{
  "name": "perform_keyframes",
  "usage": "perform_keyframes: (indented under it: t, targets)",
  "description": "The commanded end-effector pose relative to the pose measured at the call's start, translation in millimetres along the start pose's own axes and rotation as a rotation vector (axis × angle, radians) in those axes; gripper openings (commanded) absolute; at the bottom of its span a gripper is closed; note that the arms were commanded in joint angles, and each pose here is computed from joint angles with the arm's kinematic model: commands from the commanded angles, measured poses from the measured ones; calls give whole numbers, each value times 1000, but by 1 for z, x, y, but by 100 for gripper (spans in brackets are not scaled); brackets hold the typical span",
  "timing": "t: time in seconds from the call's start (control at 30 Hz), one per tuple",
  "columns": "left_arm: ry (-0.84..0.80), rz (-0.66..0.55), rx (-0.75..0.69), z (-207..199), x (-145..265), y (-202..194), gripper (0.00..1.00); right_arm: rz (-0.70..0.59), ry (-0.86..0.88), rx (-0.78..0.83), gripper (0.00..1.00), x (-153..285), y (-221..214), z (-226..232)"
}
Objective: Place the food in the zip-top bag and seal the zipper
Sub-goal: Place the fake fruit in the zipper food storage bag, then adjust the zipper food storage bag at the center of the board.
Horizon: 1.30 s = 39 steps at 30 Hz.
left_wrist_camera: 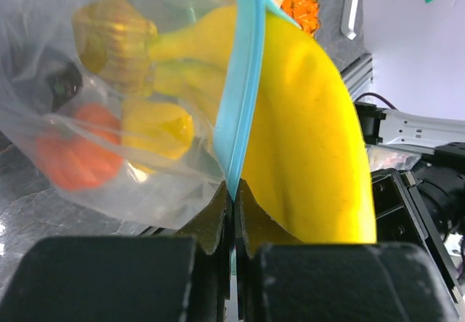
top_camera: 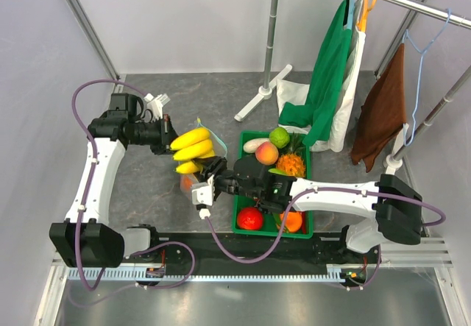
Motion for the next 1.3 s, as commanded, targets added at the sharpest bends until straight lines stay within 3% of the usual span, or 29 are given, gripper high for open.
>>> perform_keyframes:
  t: [0.0, 0.07, 0.1, 0.3, 0.4, 0.5, 0.63, 0.73, 1.13, 1.23, 1.27]
  targets:
    - [-93, 17, 25, -9, 2, -1, 2, -112, -137, 91, 47, -4, 16, -24]
    - [-93, 18, 24, -10, 2, -2, 2, -104, -133, 36, 54, -3, 17, -26]
    - [-93, 20, 23, -9, 2, -2, 2, -109, -148, 7, 64, -2, 23, -34]
    - [-104, -7, 86, 2, 7, 3, 2, -65, -112, -233, 94, 26, 45, -62]
    - [-102, -14, 100, 6, 8, 5, 2, -47, -100, -406, 97, 45, 56, -71]
    - [-103, -18, 97, 6, 8, 5, 2, 106, -183, -660, 97, 60, 48, -82]
    - [-98, -23, 91, 5, 9, 5, 2, 303, -137, -951, 82, 73, 17, -72]
    - [-100, -27, 89, 4, 10, 5, 2, 370, -90, -1099, 73, 74, 5, -63]
    - [-63, -49, 44, 4, 14, -2, 2, 540, 24, -1264, 67, 50, -29, -28]
    - [-53, -51, 22, 5, 14, -5, 2, 569, 22, -1316, 45, 47, -40, -24]
    - [-39, -50, 21, 7, 14, -6, 2, 555, 47, -1331, 8, 43, -39, -25]
Point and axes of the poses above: each gripper's point midway between its finger pads, its own x axis back along the fingers, its own z axis along the line the jaws close on, y = z × x, the point moved 7 cm from there along x, back along the fingers, and after that the axes turned 2 degrees about x, right-handed, at the moved point
